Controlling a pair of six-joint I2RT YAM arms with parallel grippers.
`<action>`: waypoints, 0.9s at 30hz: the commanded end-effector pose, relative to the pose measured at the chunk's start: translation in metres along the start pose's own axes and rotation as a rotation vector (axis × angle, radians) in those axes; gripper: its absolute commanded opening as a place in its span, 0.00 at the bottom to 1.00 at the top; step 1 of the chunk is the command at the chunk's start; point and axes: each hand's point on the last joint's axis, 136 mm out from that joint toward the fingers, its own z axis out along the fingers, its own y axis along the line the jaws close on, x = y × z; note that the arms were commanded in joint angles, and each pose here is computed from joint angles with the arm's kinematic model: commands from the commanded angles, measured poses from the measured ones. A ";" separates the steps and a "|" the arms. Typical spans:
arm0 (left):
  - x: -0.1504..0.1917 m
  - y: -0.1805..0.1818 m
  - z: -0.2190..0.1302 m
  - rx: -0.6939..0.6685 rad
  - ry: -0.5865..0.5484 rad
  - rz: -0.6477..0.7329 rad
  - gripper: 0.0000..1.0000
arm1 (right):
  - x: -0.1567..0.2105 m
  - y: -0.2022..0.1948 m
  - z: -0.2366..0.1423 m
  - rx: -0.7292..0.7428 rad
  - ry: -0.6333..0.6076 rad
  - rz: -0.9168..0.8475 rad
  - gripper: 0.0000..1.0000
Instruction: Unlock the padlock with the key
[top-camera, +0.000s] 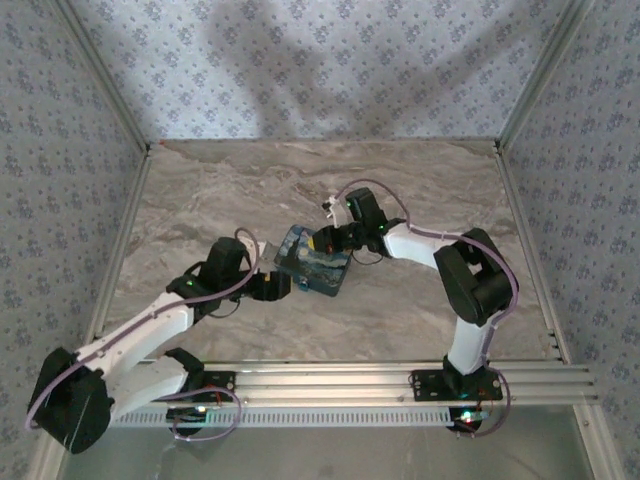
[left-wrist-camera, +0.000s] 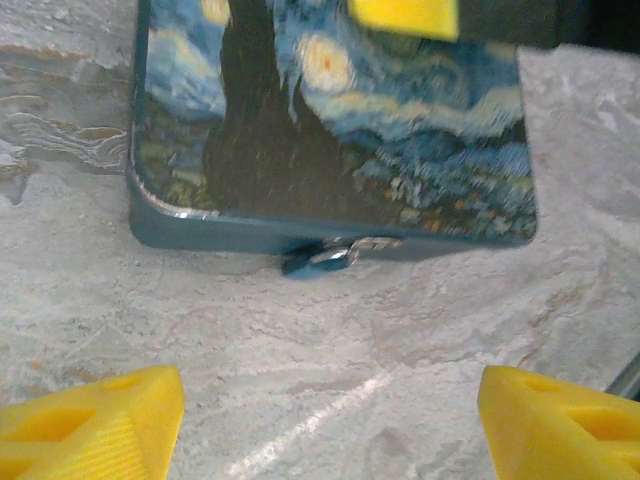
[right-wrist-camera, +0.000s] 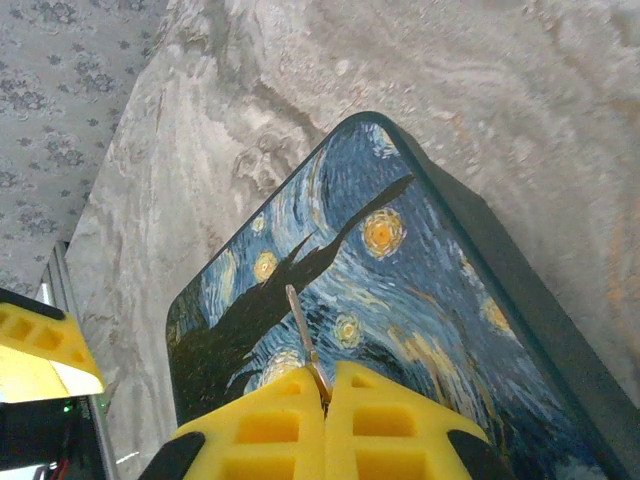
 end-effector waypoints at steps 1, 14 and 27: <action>-0.019 -0.008 0.014 0.043 -0.085 0.103 0.77 | 0.043 -0.057 0.005 0.155 0.135 0.087 0.00; -0.012 -0.024 0.080 0.073 -0.022 0.219 0.75 | 0.044 -0.060 0.007 0.159 0.142 0.089 0.00; -0.015 -0.018 0.109 0.011 -0.038 0.269 0.65 | 0.041 -0.059 0.008 0.176 0.134 0.079 0.00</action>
